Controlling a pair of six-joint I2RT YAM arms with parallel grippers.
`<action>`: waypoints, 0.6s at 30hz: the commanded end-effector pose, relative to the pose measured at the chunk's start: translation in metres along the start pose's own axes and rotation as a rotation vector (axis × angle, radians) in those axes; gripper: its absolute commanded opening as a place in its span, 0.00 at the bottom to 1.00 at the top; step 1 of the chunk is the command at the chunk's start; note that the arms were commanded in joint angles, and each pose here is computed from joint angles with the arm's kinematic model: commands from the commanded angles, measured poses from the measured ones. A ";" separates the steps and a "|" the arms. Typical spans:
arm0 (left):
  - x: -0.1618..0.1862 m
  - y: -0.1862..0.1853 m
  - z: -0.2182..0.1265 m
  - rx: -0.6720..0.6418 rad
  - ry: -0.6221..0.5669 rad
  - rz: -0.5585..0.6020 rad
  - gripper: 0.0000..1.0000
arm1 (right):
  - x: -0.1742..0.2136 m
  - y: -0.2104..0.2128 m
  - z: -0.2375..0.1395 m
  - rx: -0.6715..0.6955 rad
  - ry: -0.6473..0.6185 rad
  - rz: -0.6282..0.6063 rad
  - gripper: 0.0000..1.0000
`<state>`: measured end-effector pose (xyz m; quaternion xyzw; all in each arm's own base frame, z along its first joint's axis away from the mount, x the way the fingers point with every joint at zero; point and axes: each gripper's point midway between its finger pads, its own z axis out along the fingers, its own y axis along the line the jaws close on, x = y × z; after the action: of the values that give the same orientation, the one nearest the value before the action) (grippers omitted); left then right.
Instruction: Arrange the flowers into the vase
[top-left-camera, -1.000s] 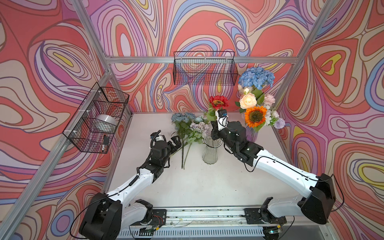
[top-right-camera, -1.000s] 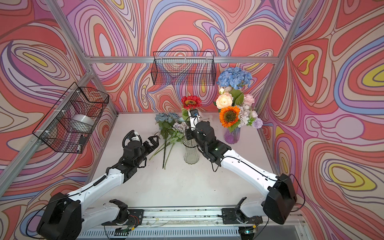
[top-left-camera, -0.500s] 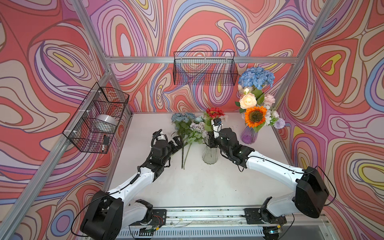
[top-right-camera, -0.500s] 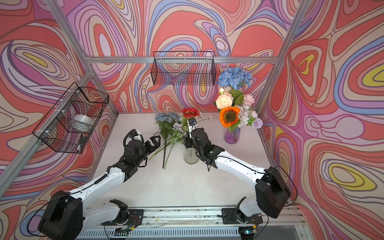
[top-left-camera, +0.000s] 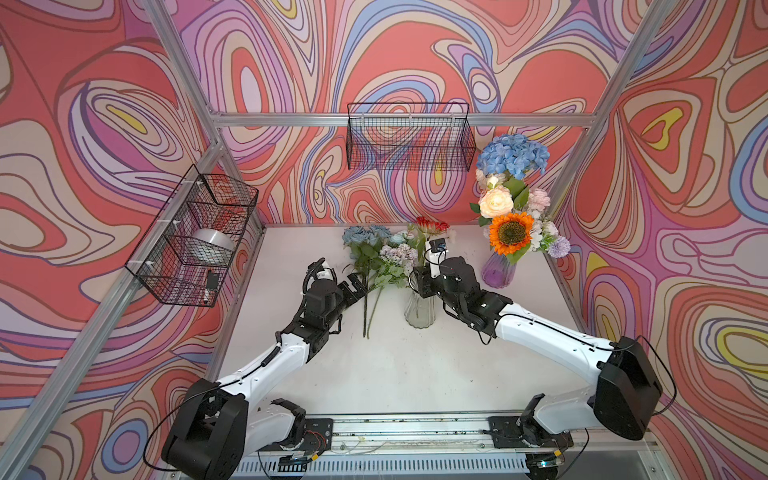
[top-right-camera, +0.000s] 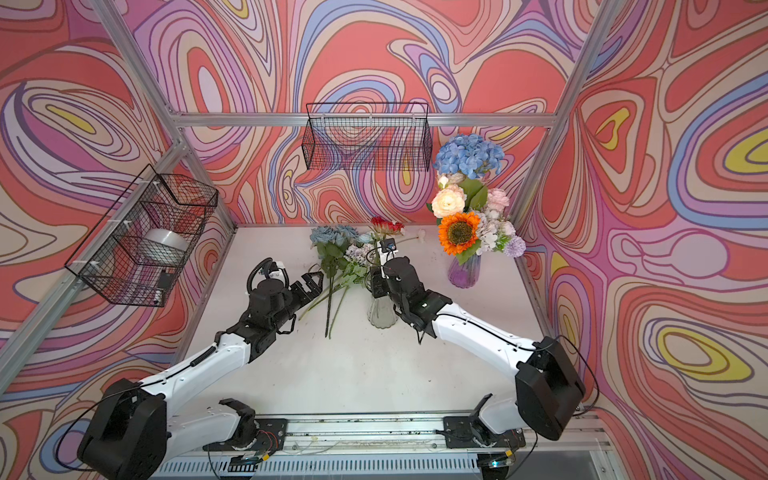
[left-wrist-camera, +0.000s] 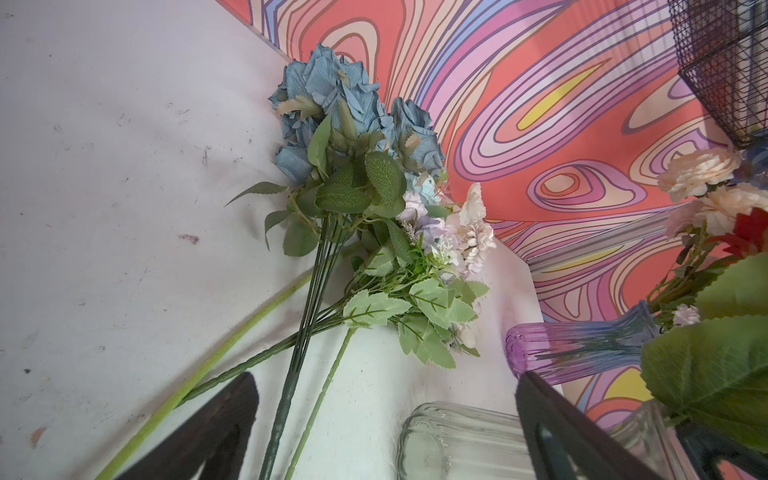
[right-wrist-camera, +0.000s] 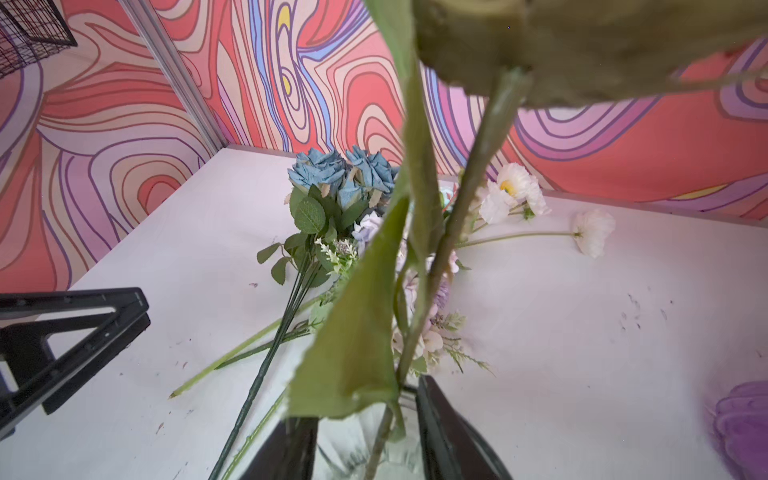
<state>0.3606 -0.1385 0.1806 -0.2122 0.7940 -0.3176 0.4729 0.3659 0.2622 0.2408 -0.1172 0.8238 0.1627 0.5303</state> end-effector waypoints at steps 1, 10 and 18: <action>-0.013 -0.012 -0.005 0.027 -0.037 0.013 1.00 | 0.006 -0.009 -0.011 0.029 0.032 0.013 0.45; -0.017 0.002 -0.001 -0.056 -0.019 0.110 0.89 | 0.005 -0.024 -0.021 0.095 0.011 0.003 0.48; -0.004 -0.003 0.028 -0.027 0.196 0.201 0.69 | 0.003 -0.024 -0.020 0.086 -0.015 -0.016 0.49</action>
<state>0.3886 -0.1331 0.1827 -0.1547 0.8327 -0.2738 0.4557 0.3568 0.2396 0.2403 -0.1022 0.8291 0.1321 0.5336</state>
